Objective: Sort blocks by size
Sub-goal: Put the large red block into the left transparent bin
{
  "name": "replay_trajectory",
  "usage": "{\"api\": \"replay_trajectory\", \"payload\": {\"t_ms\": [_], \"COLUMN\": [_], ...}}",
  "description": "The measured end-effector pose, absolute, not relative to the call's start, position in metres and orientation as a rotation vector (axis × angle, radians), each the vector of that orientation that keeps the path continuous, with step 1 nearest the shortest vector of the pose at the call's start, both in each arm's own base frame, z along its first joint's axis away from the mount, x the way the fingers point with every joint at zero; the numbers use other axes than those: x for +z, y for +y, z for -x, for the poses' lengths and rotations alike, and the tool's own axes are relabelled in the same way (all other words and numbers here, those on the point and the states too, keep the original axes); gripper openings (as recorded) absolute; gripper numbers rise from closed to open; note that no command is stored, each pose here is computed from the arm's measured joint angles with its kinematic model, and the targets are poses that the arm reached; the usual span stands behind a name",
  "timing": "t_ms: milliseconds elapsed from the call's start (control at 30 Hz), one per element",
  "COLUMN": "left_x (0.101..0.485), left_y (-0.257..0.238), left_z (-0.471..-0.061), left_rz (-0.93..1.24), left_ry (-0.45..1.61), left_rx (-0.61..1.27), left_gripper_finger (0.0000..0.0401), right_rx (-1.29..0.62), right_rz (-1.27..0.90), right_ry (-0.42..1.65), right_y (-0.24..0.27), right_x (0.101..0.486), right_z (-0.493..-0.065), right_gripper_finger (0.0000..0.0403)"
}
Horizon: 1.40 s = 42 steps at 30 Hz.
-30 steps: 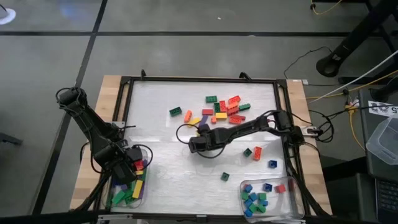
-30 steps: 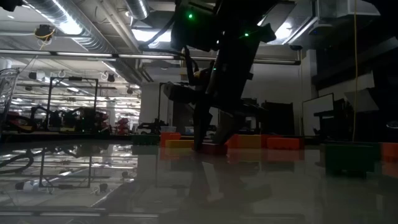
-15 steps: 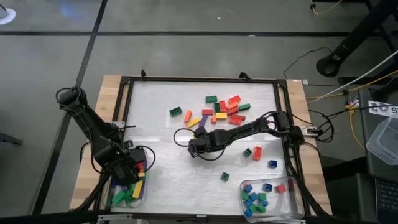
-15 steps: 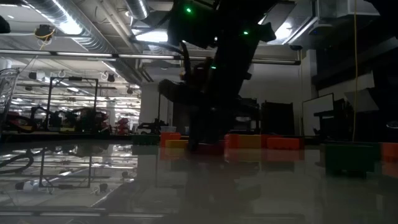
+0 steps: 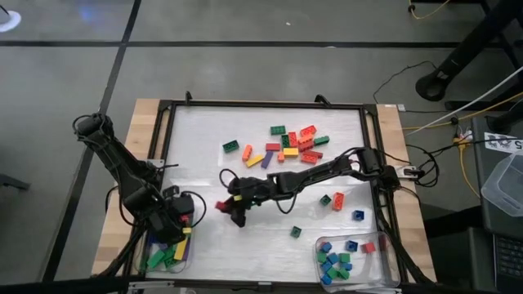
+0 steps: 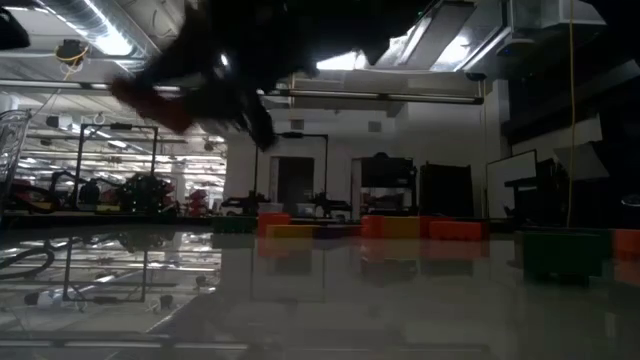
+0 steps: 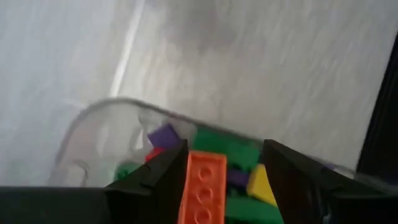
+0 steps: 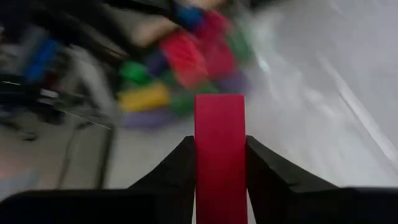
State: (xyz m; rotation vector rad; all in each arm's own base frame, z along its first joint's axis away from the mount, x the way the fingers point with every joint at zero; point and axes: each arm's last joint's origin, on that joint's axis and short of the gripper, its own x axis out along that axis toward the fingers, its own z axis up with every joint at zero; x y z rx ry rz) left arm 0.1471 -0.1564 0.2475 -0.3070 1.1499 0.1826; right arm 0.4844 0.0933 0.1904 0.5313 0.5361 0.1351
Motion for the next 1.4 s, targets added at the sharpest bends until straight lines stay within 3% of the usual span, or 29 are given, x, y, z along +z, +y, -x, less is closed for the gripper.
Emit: {"api": "replay_trajectory", "payload": {"t_ms": [167,367,633,833,1400], "left_x": [0.25,0.252,0.261,0.266,0.26], "left_y": [-0.157,-0.158,-0.164,-0.166,-0.166], "left_z": [-0.151,-0.155,-0.169,-0.178,-0.19], "left_rz": [0.2,0.102,-0.073,-0.16,-0.288], "left_ry": [1.054,1.012,0.808,0.69,0.627], "left_rx": [0.153,0.085,-0.001,-0.016,-0.137], "left_gripper_finger": [0.0196,0.0196,0.0196,0.0196,0.0196], "right_rx": [0.297,0.435,0.441,0.464,0.539], "right_rz": [-0.474,-0.488,-0.648,-0.646,-0.639], "right_ry": [0.422,0.469,0.631,0.582,0.498], "right_y": [0.097,0.1,0.101,0.102,0.104], "right_x": [0.203,0.204,0.195,0.199,0.209], "right_z": [-0.488,-0.486,-0.481,-0.483,-0.485], "right_gripper_finger": [0.0115,0.0119,0.0121,0.0121,0.0122]}}
